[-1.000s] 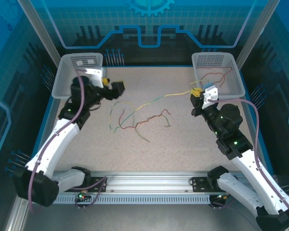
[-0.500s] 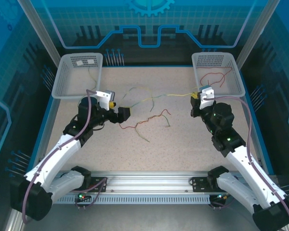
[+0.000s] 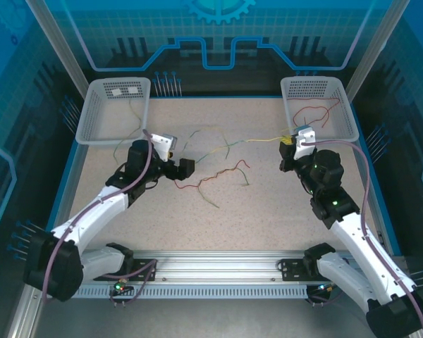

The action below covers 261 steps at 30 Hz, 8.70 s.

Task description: Untangle the cables

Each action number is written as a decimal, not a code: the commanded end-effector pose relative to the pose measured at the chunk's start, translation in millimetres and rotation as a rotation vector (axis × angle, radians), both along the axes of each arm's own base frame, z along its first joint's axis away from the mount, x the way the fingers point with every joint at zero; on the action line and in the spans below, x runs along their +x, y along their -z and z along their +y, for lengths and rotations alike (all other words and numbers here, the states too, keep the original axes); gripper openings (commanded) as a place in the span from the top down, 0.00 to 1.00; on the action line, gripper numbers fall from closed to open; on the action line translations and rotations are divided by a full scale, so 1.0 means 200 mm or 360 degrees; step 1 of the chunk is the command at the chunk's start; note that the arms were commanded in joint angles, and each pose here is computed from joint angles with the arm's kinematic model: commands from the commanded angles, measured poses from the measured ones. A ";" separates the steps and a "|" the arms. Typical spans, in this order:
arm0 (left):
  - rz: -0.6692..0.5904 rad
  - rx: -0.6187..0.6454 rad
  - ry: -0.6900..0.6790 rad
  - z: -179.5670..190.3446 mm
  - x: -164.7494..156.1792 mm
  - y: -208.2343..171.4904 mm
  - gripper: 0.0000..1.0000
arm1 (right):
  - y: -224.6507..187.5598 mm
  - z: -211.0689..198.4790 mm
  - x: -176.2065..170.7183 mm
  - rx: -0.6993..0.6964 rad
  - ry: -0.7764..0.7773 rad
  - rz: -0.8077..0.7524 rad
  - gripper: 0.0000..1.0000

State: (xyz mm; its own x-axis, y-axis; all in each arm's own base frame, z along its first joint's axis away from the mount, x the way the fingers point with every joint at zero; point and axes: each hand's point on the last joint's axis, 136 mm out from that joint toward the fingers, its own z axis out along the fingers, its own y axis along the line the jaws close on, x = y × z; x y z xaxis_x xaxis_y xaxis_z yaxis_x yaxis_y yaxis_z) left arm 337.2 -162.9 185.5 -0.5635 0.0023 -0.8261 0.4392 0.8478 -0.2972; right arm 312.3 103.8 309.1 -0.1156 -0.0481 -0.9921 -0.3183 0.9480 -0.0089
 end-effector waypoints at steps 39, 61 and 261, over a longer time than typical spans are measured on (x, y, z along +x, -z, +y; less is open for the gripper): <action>-0.0223 0.0159 0.0181 -0.11 0.16 0.06 0.24 | -0.09 0.11 0.04 0.0110 -0.0216 0.0020 1.00; -0.0681 0.0102 0.0007 -0.03 0.18 -0.55 1.00 | 0.11 -0.10 0.31 -0.0088 0.0246 0.0345 1.00; 0.0371 -0.0478 -0.1534 1.28 0.50 -0.27 0.29 | 0.49 0.87 0.10 -0.0148 -0.0762 0.0645 0.31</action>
